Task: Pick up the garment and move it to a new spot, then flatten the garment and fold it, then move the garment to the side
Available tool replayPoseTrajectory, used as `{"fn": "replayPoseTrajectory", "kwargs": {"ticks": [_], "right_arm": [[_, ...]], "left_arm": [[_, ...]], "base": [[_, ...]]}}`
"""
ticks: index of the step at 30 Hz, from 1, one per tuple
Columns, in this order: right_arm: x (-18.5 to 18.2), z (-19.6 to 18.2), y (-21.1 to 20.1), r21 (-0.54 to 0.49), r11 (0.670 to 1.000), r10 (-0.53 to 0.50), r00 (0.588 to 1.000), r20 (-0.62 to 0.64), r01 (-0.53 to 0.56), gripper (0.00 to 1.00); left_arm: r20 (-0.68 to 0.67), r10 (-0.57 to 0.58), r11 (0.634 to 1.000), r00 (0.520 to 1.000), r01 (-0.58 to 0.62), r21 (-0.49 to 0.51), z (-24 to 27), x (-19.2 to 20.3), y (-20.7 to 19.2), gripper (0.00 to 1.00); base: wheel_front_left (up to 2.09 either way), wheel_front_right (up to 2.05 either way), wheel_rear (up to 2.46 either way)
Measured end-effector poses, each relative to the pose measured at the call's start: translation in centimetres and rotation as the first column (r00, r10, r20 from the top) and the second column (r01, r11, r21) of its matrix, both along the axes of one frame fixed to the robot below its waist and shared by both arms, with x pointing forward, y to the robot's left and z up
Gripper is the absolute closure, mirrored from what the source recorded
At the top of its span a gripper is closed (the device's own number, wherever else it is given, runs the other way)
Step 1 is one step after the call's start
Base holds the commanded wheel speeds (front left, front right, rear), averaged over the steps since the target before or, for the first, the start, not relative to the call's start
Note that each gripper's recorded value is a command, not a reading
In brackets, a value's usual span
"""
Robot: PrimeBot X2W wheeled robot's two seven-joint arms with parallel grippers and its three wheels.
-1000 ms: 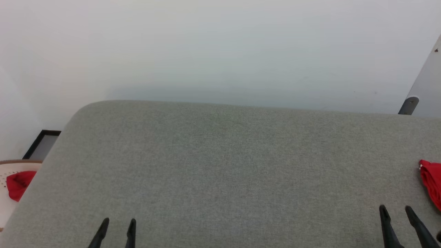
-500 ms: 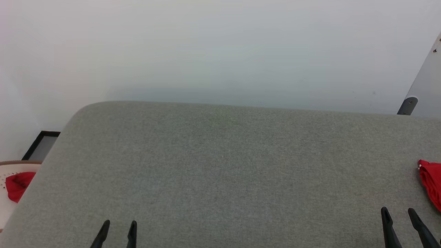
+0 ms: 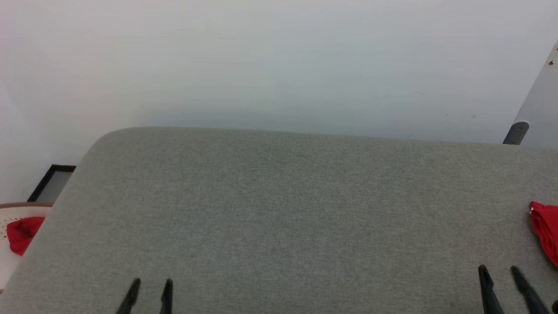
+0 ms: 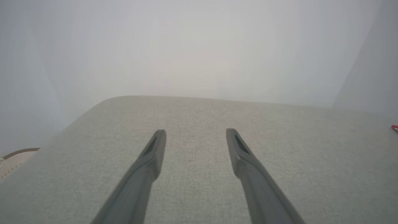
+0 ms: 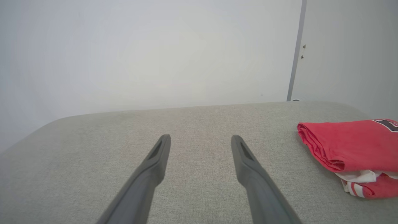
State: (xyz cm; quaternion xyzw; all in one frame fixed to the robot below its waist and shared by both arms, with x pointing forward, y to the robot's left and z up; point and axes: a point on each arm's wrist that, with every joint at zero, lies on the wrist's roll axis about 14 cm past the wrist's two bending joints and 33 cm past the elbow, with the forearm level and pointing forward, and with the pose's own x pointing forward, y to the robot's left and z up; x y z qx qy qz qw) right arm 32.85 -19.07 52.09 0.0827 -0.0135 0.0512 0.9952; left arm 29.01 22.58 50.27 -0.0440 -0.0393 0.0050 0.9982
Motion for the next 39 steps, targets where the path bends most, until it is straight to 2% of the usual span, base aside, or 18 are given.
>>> {"fn": "replayPoseTrajectory", "kwargs": {"ticks": [5, 17, 29, 39], "right_arm": [[-0.5, -2.0, 0.0, 0.017, 1.000, -0.008, 0.998, -0.065, 0.009, 1.00], [0.2, -2.6, -0.2, 0.223, 0.974, -0.023, 0.994, -0.106, 0.047, 1.00], [1.2, -2.5, -0.3, 0.403, 0.912, -0.026, 0.992, -0.120, 0.072, 1.00], [1.8, -2.6, -0.3, 0.532, 0.842, -0.025, 0.991, -0.131, 0.091, 1.00]], "left_arm": [[-0.063, 0.005, 0.999, 0.998, -0.007, -0.034, -2.0, -0.6, -0.4, 1.00], [-0.091, 0.034, 0.967, 0.995, -0.056, -0.248, -2.4, 0.5, 0.1, 1.00], [-0.093, 0.045, 0.897, 0.995, -0.081, -0.435, -2.1, 1.9, 0.3, 1.00], [-0.099, 0.044, 0.822, 0.994, -0.092, -0.562, -2.0, 2.9, 0.4, 1.00]], "base": [[0.00, 0.00, 0.00], [0.00, 0.00, 0.00], [0.00, 0.00, 0.00], [0.00, 0.00, 0.00]]}}
